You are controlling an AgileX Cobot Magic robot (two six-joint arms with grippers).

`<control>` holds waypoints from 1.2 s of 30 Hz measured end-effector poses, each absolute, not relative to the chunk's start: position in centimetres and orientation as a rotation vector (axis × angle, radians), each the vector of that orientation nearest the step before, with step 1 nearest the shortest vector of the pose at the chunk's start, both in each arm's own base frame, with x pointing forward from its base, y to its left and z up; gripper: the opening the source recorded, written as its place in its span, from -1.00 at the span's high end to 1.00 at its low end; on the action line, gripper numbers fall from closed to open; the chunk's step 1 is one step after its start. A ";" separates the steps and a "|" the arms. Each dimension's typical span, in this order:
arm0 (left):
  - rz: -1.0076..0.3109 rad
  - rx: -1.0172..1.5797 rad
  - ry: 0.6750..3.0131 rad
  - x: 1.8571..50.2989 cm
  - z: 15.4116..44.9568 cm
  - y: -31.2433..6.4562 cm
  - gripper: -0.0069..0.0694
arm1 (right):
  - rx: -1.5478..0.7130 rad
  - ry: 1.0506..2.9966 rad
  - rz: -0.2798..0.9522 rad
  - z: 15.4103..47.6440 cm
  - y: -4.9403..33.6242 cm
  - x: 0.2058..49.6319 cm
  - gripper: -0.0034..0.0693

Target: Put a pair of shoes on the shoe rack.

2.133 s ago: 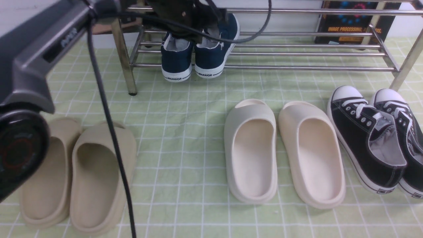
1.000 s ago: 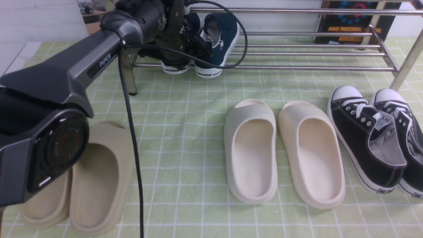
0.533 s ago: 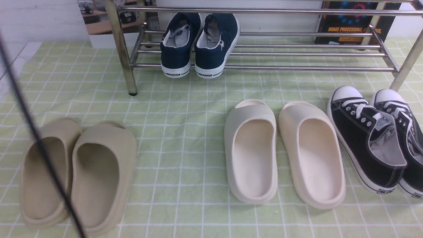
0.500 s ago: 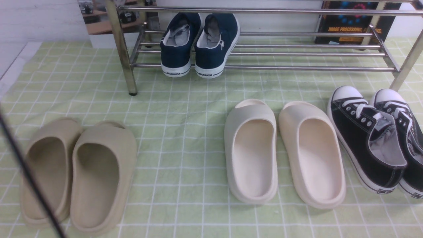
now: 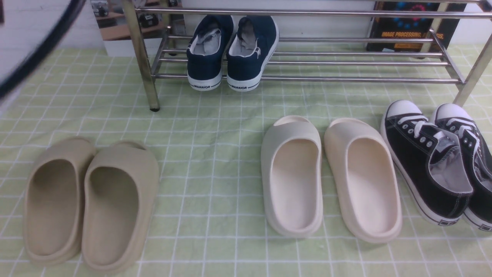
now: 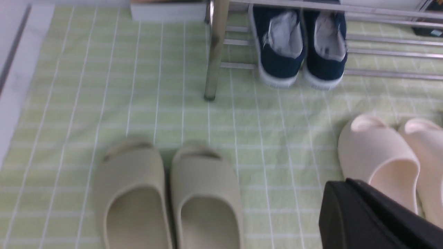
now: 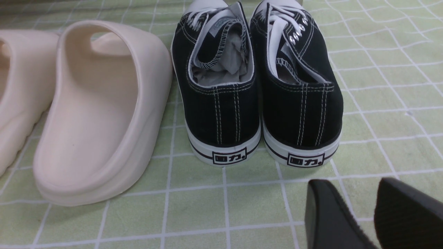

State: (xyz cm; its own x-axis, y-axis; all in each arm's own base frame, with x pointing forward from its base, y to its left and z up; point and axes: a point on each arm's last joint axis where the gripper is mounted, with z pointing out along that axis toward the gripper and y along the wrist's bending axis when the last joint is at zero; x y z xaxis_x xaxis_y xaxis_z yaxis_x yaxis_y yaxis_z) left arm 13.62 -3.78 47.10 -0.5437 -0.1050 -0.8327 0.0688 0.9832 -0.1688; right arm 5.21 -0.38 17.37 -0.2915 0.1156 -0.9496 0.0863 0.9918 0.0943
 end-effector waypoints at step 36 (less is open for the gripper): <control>-0.429 -0.191 1.591 5.5 23.4 -0.8 0.85 | 0.146 1.869 0.029 17.4 -0.4 5.2 0.23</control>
